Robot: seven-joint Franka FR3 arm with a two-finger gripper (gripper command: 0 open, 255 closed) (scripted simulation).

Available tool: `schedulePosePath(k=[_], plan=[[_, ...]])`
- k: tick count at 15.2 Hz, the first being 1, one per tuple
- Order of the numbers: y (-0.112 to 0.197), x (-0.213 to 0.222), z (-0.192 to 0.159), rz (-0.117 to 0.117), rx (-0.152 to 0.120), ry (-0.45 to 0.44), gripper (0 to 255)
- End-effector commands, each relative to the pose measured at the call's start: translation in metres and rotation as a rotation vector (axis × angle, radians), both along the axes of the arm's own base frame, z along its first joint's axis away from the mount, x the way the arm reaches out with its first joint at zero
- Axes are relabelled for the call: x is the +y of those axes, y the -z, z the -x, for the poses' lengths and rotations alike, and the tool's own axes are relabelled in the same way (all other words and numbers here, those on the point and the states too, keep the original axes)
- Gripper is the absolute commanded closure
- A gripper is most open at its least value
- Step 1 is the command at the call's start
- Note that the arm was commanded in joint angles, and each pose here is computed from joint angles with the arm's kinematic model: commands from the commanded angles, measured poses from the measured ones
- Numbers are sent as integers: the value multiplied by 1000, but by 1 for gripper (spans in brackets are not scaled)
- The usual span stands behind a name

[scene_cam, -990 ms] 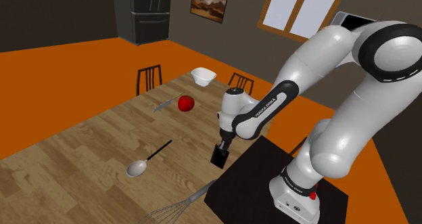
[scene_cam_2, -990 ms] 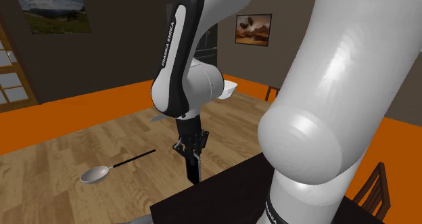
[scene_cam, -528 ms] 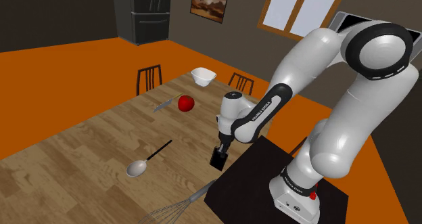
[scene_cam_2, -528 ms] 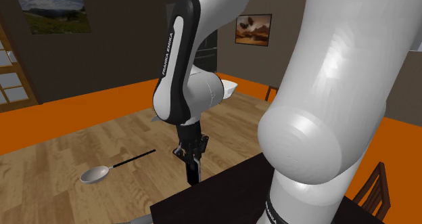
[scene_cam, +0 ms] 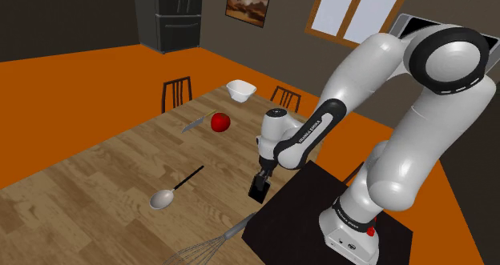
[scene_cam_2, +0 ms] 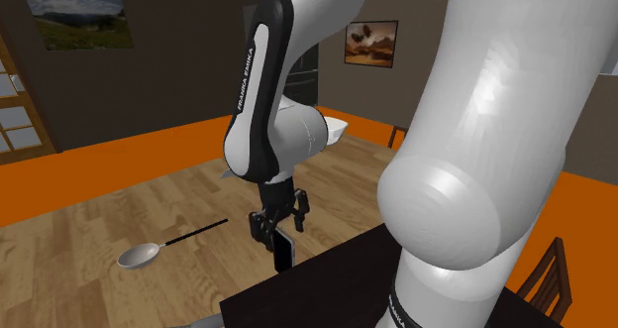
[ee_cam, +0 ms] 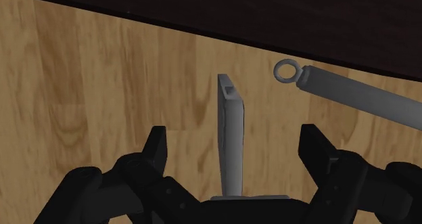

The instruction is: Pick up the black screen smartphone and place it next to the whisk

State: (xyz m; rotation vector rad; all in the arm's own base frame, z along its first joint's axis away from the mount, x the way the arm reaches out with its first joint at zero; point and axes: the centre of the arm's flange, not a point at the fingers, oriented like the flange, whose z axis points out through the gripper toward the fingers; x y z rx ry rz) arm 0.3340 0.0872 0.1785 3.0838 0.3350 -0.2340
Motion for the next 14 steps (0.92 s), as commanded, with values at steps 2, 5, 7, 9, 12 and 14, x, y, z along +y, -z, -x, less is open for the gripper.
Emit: schedulePosePath(k=[2, 5, 7, 9, 12, 14], plan=[[0, 0, 0, 0, 0, 0, 0], [-39, 2, -6, 0, 0, 0, 0], [-49, 2, -7, 0, 0, 0, 0], [-49, 2, -7, 0, 0, 0, 0], [-49, 2, -7, 0, 0, 0, 0], [-49, 2, -7, 0, 0, 0, 0]])
